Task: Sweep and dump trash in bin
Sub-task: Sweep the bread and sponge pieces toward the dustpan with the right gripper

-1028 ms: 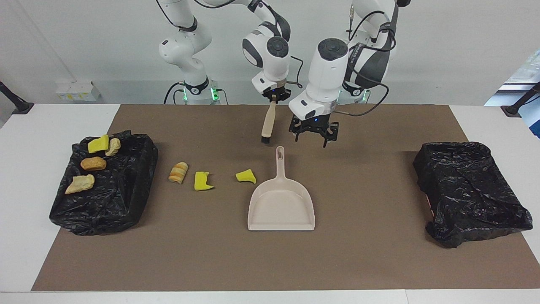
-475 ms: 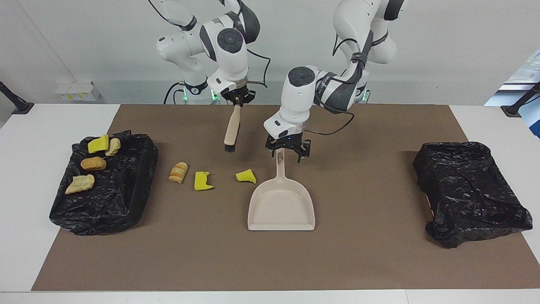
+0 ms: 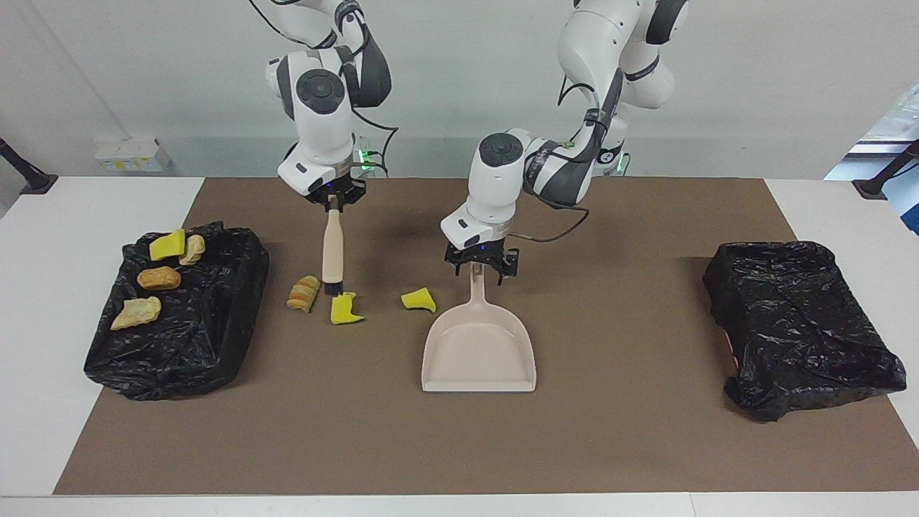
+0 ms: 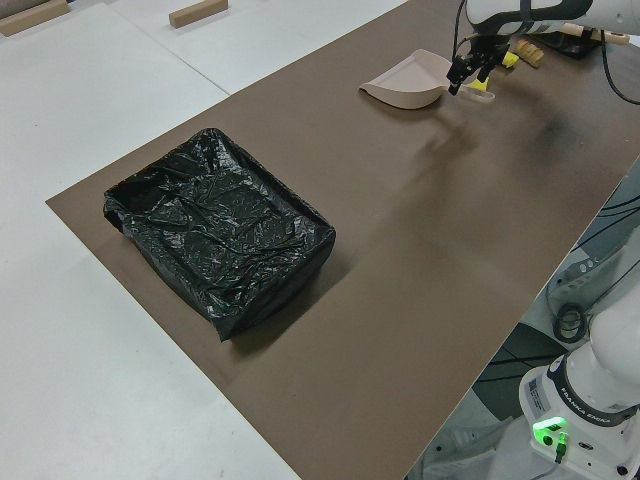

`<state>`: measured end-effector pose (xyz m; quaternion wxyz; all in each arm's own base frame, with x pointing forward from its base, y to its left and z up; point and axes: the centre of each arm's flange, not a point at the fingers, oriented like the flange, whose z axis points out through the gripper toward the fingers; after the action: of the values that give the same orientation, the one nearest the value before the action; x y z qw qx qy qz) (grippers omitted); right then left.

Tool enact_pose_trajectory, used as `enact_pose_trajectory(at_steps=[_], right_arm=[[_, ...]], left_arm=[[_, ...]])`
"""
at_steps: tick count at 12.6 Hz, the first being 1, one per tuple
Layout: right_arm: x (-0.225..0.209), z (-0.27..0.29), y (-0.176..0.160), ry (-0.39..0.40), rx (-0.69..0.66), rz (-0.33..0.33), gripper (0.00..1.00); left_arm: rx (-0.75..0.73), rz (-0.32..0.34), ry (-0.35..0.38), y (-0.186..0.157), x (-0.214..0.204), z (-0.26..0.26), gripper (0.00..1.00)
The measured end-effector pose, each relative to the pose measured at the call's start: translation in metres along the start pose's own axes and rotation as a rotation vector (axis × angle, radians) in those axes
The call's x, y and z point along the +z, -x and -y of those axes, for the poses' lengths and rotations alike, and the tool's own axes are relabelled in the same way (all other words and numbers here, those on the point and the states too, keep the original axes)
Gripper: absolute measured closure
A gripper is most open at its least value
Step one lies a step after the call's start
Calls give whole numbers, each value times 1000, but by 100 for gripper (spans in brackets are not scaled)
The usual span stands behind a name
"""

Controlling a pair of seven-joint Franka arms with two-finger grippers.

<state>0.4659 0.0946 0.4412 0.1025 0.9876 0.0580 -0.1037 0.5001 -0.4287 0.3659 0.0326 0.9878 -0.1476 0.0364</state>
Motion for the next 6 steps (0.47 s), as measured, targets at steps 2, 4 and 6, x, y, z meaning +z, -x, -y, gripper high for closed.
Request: enact_pose_trajectory(at_steps=[2, 4, 6], right_arm=[[19, -44, -11, 48, -9, 12, 74], [36, -77, -15, 57, 12, 26, 74], [54, -96, -13, 45, 27, 28, 74]], left_arm=[[-4, 2, -1, 0, 1, 0, 0], [-9, 9, -4, 2, 4, 0, 0], [-28, 15, -6, 4, 7, 0, 3]])
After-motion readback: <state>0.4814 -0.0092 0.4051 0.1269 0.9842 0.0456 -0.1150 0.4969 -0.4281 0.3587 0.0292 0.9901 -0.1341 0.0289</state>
